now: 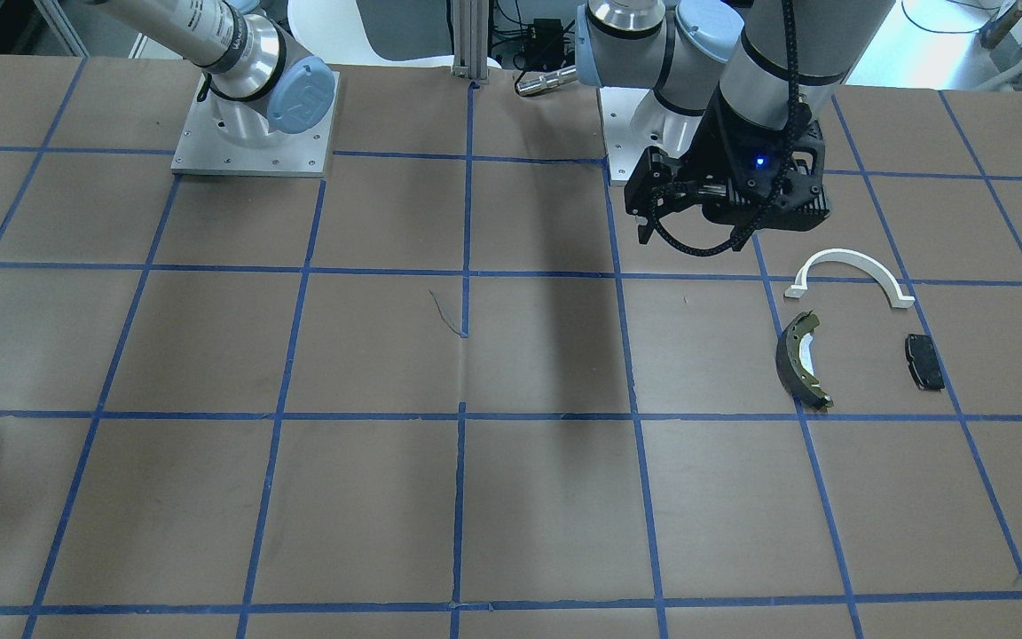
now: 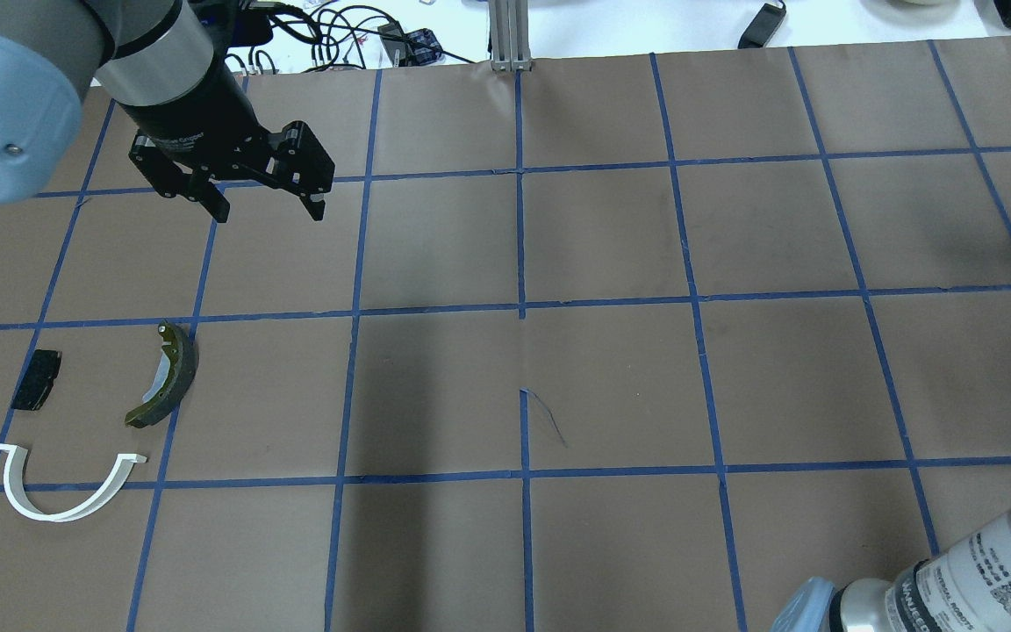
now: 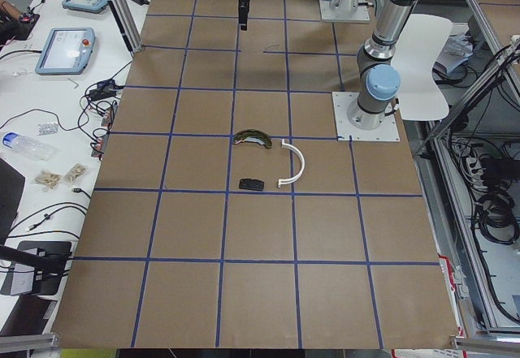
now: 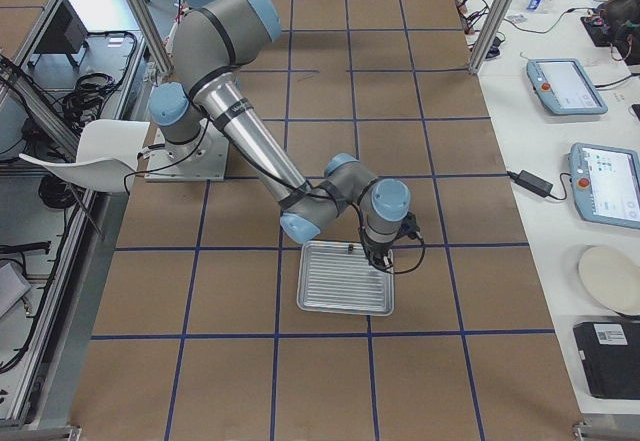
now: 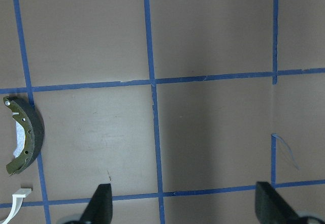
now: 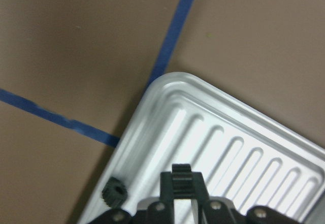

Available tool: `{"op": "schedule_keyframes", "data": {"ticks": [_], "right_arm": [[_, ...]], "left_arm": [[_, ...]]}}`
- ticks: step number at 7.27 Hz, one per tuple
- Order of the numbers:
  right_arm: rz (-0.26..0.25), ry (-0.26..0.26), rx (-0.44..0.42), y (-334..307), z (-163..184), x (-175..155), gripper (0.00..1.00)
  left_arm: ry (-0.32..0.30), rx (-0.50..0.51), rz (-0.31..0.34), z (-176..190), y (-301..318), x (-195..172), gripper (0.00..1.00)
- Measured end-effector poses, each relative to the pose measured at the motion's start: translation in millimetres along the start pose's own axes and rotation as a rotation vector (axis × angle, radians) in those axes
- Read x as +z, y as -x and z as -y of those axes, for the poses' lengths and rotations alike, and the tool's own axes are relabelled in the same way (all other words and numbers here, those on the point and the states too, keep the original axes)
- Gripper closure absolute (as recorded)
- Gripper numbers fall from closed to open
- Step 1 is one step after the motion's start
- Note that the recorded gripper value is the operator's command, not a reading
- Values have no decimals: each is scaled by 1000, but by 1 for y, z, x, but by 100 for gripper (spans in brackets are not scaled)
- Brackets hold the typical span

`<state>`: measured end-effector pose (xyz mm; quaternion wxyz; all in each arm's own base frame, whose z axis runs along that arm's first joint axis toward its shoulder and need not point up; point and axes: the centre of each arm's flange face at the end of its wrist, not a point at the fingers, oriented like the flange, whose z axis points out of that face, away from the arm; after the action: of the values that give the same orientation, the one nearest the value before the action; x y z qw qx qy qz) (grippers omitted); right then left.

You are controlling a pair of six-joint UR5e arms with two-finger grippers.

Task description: Place bearing gear from tray to pile

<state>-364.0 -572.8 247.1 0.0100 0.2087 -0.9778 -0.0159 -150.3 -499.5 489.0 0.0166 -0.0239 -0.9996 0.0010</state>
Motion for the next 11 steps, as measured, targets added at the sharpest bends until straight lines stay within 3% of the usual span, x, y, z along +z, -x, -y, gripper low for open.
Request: {"op": "schedule_keyframes", "data": {"ticks": [2,5,8,11], "right_arm": [[107,36,60,103,55,-46,100],[106,73,131,293,123,-81,100],[102,92,273,501,168,-73,100],[89,50,399,675,187,-33,98]], "left_arm": [[0,-1,0,0,0,0,0],[0,1,0,0,0,0,0],[0,1,1,0,0,0,0],[0,1,1,0,1,0,0]]}}
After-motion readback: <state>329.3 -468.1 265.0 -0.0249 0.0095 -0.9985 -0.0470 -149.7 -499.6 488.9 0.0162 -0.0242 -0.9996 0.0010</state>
